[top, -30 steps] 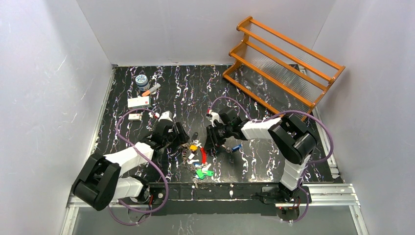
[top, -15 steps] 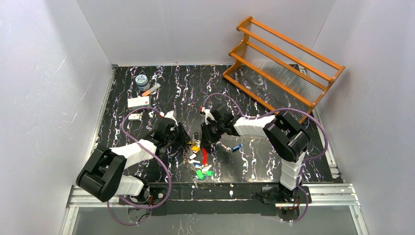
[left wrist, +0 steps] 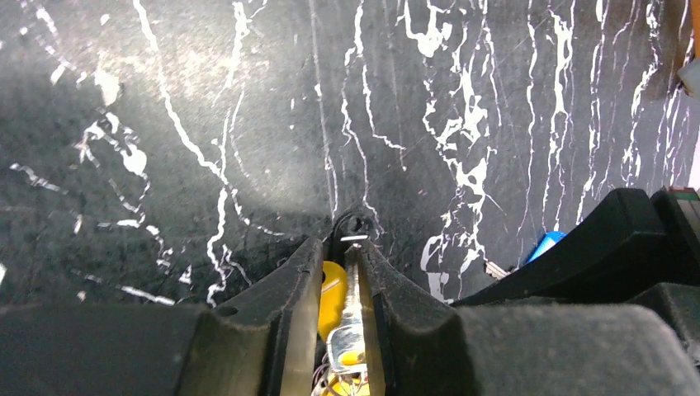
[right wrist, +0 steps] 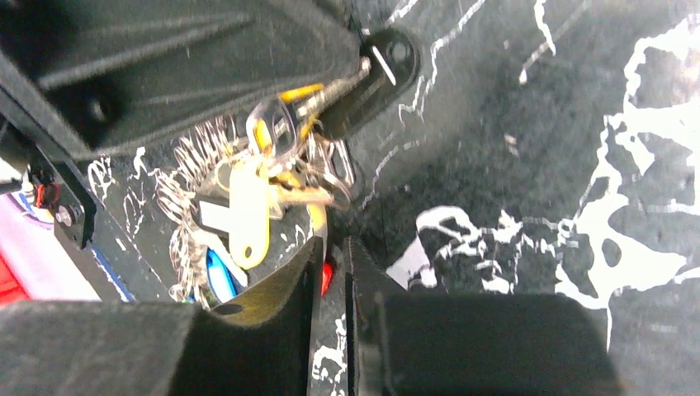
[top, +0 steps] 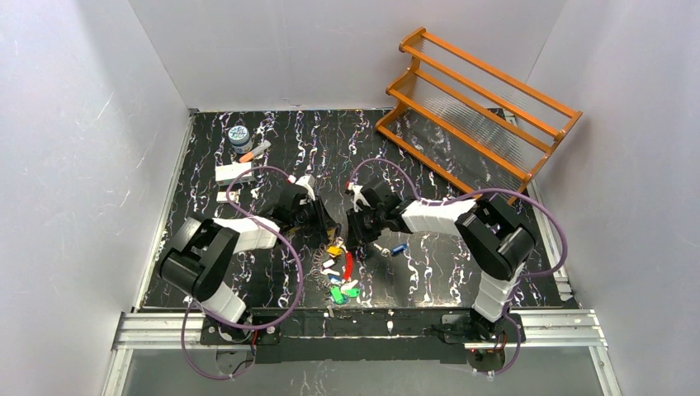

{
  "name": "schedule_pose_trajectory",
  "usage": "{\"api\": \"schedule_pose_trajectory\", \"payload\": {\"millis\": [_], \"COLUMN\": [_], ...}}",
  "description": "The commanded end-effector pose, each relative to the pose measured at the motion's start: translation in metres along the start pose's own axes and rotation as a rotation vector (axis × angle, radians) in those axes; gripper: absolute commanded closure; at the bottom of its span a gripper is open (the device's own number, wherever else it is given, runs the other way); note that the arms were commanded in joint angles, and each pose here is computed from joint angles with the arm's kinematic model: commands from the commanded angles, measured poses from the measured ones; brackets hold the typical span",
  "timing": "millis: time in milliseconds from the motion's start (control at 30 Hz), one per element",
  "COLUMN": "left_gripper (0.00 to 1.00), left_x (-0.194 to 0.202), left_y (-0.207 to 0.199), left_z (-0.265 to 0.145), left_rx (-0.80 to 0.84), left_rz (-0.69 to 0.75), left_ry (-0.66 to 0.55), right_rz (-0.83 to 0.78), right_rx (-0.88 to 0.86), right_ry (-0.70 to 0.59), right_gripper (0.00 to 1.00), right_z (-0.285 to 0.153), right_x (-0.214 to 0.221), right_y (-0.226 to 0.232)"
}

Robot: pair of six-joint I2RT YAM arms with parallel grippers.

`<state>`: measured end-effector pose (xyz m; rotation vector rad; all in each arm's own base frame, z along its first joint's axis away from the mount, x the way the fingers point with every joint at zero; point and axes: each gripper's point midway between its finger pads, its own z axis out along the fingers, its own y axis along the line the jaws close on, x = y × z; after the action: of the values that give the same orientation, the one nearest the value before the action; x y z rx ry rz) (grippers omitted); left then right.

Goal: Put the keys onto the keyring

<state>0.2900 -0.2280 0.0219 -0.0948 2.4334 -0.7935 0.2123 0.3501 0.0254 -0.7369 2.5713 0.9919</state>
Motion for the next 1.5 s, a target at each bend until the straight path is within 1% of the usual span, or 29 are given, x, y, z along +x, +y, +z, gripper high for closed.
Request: {"api": "schedule_pose_trajectory", "payload": {"millis": [0,167,267,400,533,733,933,1033,1133,1300,1467], "left_gripper": [0.77,0.68,0.6,0.51,0.43,0.42,0.48,0.51,0.53,0.6,0.69], "left_x": [0.014,-0.005,-0.015,-0.02,-0.01,0.019,0.044,0.052,0.058,0.057,0.046], "left_y": [0.006,0.004,0.009,0.017,0.031,0.04,0.037,0.037,0.036,0.029,0.022], "left_z": [0.003,-0.011,-0.025,-0.047,-0.065,-0.083,-0.091,-0.088,-0.082,-0.07,-0.059], "left_rx": [-0.007,-0.027,-0.071,-0.126,-0.171,-0.161,-0.101,-0.081,-0.059,-0.018,0.007], "left_rz": [0.042,0.112,0.157,0.181,0.147,0.072,0.03,0.018,0.014,0.007,0.02], "left_ry": [0.064,-0.009,-0.058,-0.115,-0.139,-0.109,-0.045,-0.022,0.001,0.01,-0.007], "right_rz": [0.056,0.0,-0.067,-0.121,-0.142,-0.114,-0.057,-0.034,-0.013,0.028,0.035], "right_rx": [0.09,0.124,0.114,0.099,0.069,-0.021,-0.077,-0.095,-0.109,-0.133,-0.154], "right_ry": [0.038,-0.047,-0.115,-0.185,-0.181,-0.113,-0.033,-0.004,0.022,0.07,0.072], "right_gripper": [0.74,0.53,0.43,0.37,0.37,0.4,0.48,0.51,0.53,0.6,0.63], "right_z": [-0.017,-0.036,-0.048,-0.059,-0.057,-0.044,-0.033,-0.028,-0.023,-0.016,-0.011], "right_x": [0.021,0.001,-0.014,-0.028,-0.03,-0.018,0.004,0.012,0.018,0.03,0.033], "right_y": [-0.016,-0.016,-0.009,-0.002,0.003,0.012,0.014,0.013,0.013,0.012,0.012]}}
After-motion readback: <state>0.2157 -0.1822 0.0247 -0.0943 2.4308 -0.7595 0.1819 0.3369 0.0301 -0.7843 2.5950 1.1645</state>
